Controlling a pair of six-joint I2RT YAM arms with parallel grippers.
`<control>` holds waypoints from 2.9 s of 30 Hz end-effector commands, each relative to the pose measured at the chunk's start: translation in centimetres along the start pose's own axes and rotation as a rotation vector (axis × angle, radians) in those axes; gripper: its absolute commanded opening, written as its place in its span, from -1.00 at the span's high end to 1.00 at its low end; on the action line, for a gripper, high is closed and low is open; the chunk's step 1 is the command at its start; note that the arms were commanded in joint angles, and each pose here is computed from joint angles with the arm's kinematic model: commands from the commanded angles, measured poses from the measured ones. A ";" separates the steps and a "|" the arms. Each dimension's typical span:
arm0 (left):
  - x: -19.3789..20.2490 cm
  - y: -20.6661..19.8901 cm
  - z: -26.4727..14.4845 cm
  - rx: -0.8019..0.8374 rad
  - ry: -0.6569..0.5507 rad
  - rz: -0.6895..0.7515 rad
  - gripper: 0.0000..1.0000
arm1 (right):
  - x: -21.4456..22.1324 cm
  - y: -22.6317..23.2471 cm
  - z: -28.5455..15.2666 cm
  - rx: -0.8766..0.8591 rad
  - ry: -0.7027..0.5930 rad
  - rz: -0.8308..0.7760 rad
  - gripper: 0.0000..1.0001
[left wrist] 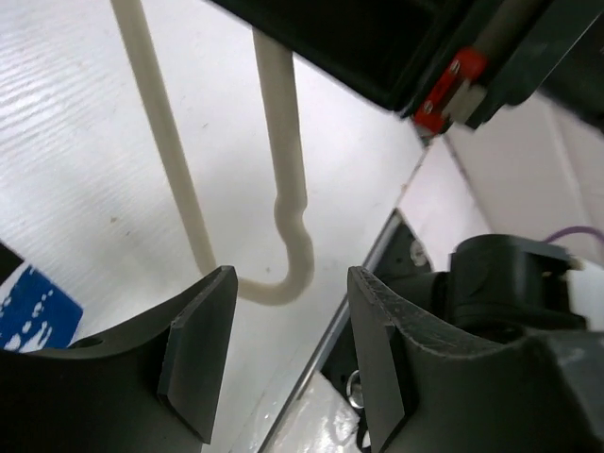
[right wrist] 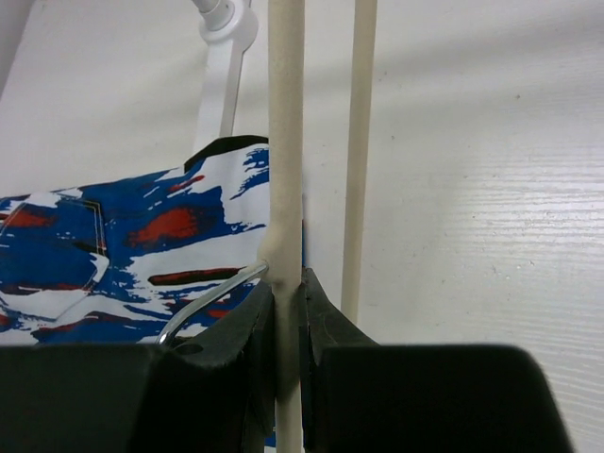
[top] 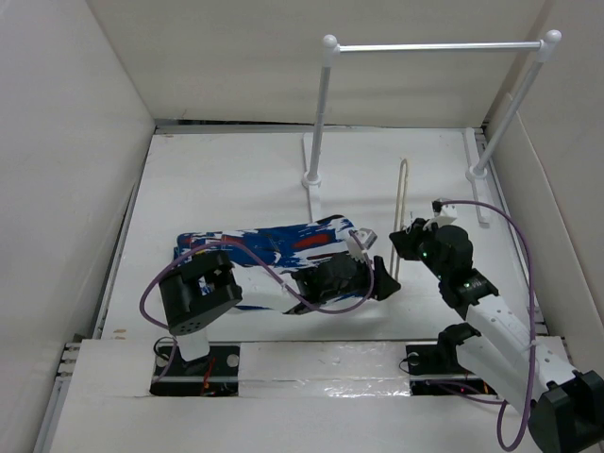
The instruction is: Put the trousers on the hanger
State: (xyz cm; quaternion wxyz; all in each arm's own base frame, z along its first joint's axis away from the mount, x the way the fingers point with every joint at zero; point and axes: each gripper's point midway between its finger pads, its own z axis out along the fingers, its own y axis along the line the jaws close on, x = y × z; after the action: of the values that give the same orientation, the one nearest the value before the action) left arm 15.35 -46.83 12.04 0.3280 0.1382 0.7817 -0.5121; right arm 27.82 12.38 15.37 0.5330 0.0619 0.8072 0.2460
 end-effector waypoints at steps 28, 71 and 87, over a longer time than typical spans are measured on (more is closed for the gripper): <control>0.0 1.4 2.7 -0.355 -0.083 0.173 1.00 | -2.0 1.7 -0.2 -0.060 -0.037 -0.005 0.92; 0.8 8.1 -4.9 -0.476 -0.512 -0.217 1.00 | 6.2 3.0 -0.8 -0.337 0.173 -0.172 0.73; 3.6 8.7 -3.2 -0.444 -0.428 -0.255 1.00 | 7.5 2.5 4.8 -0.287 0.250 -0.194 0.51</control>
State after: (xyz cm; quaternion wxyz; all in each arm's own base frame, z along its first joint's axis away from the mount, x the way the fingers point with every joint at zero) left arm 16.16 -40.36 4.11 0.4421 -0.1398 0.8024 -0.3757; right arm 25.62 18.10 5.86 0.3946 -0.1094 0.8543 0.3202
